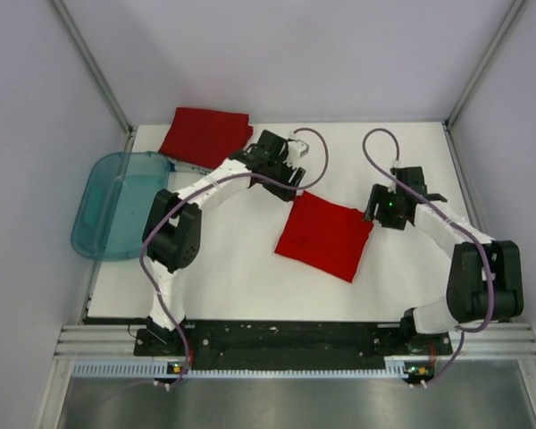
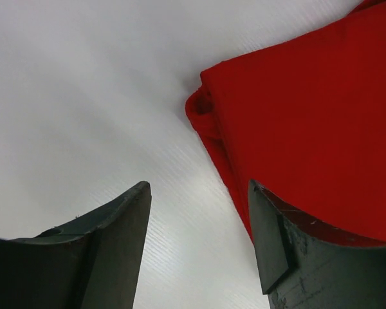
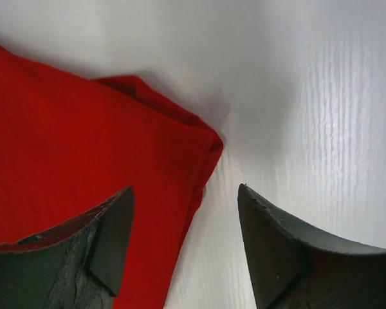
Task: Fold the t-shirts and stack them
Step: Put the neatly folded tshirt into the corner of the board with the left arm
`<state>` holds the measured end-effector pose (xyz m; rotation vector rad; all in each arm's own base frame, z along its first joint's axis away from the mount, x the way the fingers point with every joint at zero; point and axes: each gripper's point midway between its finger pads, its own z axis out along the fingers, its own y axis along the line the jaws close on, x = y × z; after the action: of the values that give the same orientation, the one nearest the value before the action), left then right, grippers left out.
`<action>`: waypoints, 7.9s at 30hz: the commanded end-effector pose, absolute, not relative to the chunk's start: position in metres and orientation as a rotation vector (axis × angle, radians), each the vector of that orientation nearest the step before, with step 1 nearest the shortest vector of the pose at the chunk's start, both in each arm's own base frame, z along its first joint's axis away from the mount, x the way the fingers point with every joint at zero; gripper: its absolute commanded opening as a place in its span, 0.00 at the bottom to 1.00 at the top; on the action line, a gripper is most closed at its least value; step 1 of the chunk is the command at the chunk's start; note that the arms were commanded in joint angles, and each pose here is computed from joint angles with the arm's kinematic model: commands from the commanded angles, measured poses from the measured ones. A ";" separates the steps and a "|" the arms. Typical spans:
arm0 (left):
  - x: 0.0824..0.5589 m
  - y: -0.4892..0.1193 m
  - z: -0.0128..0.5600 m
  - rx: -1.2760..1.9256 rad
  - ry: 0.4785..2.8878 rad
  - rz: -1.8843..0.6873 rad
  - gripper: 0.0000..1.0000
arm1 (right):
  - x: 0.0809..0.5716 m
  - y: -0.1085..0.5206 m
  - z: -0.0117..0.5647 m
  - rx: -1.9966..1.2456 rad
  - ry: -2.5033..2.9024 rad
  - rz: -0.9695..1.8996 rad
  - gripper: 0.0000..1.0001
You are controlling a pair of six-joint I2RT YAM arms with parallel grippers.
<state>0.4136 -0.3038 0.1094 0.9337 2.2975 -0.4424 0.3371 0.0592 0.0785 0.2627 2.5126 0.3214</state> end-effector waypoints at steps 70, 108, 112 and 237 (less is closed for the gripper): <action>0.410 -0.309 0.019 0.557 2.689 -0.714 0.64 | 0.394 0.099 0.043 0.225 2.551 0.599 0.15; 0.584 -0.155 0.202 0.734 2.074 0.226 0.00 | 0.340 0.057 0.184 -0.016 2.257 0.295 0.99; 0.611 -0.122 0.222 0.691 2.001 0.415 0.00 | 0.340 0.056 0.182 -0.017 2.263 0.290 0.99; 0.302 -0.076 0.083 0.612 1.856 0.089 0.97 | 0.281 0.008 0.136 0.413 1.766 0.198 0.99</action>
<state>0.2895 -0.0783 0.0657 0.7003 1.9012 0.0737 0.2761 0.0130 0.1238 0.3839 1.8277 0.2018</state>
